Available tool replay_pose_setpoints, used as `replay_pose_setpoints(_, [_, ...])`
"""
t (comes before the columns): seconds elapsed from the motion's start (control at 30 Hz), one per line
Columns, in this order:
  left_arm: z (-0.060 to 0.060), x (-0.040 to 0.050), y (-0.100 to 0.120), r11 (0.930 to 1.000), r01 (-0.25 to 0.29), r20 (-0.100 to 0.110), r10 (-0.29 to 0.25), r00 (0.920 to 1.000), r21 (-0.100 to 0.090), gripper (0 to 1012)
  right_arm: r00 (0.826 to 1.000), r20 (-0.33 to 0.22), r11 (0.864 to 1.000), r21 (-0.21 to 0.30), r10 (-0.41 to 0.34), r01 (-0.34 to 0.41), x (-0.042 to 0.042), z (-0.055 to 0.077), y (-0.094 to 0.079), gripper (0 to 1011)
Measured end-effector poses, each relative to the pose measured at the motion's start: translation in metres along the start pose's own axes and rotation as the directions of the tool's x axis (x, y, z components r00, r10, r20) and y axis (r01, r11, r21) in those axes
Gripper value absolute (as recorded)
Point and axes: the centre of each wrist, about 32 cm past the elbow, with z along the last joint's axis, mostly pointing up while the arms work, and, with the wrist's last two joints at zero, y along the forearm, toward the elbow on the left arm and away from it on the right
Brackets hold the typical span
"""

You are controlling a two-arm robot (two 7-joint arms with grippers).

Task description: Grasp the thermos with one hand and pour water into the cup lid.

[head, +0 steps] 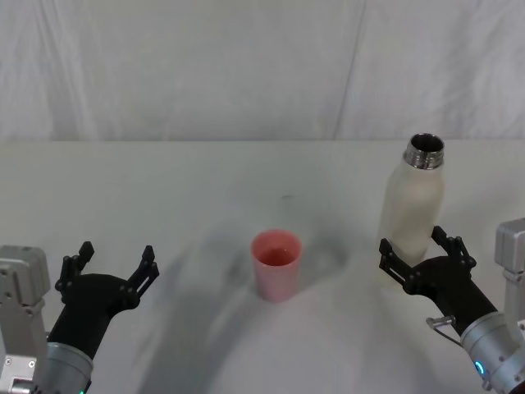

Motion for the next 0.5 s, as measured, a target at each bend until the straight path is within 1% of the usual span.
replay_pose_setpoints(0.5, [0.0, 0.0, 0.0, 1.0, 0.0, 0.0, 0.0, 1.0, 0.0, 1001, 1.0, -0.007, 1.0, -0.005, -0.003, 0.003, 0.0038, -0.0026, 0.0105, 1000])
